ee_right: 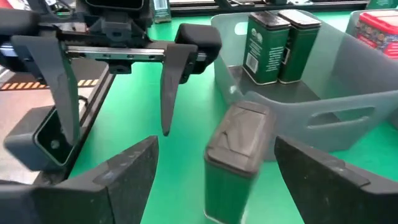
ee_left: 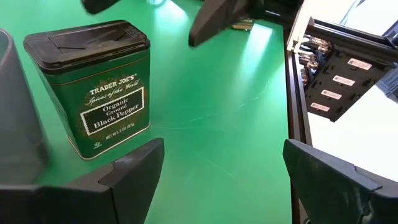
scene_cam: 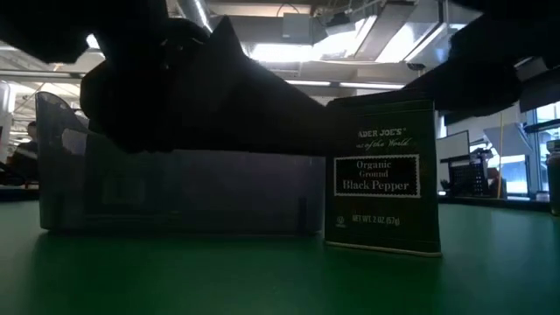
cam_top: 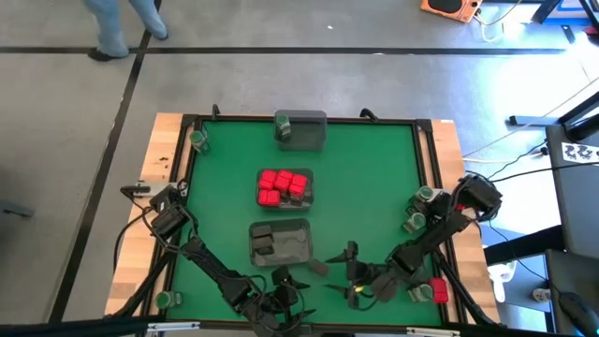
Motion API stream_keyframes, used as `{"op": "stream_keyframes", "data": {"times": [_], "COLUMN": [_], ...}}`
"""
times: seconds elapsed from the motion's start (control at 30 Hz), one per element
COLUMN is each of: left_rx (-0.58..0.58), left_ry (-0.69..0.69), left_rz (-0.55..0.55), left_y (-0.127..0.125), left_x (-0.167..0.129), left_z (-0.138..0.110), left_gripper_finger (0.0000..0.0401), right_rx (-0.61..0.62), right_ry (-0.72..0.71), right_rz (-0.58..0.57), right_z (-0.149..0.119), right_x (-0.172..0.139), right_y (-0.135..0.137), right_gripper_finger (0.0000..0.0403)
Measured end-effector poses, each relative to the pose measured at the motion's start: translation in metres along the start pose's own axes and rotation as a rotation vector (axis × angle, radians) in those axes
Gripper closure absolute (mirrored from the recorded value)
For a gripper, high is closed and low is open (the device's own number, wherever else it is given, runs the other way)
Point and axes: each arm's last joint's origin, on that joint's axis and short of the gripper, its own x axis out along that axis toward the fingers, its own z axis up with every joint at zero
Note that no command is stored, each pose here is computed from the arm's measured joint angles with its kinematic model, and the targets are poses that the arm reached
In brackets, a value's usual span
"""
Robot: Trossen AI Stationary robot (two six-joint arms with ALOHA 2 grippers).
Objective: Sort spices by type
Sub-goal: Put the black seasoning can into the bottom gray bin
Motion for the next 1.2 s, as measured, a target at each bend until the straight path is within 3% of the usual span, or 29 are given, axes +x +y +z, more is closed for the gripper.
{"op": "stream_keyframes", "data": {"times": [0.37,0.47,0.7,0.97,1.2], "left_rx": [-0.003,-0.005,-0.057,-0.032,-0.011], "left_ry": [-0.002,-0.002,-0.006,0.005,0.009], "left_rz": [0.0,0.0,-0.016,-0.093,0.018], "left_y": [0.0,0.0,-0.003,-0.023,-0.016], "left_x": [0.0,0.0,-0.006,-0.054,-0.083], "left_z": [0.001,0.001,0.005,0.032,0.046], "left_gripper_finger": [0.0075,0.0075,0.0075,0.0075,0.0075], "right_rx": [-0.032,-0.024,-0.025,-0.106,-0.14], "right_ry": [0.08,0.095,0.123,0.079,-0.064], "right_rz": [-0.052,-0.031,0.035,0.125,0.134], "right_z": [-0.008,-0.007,-0.004,0.03,0.067], "right_x": [0.027,0.03,0.032,0.006,-0.011], "right_y": [-0.007,-0.01,-0.013,-0.008,-0.014], "right_gripper_finger": [0.0098,0.014,0.028,0.0281,0.0269]}}
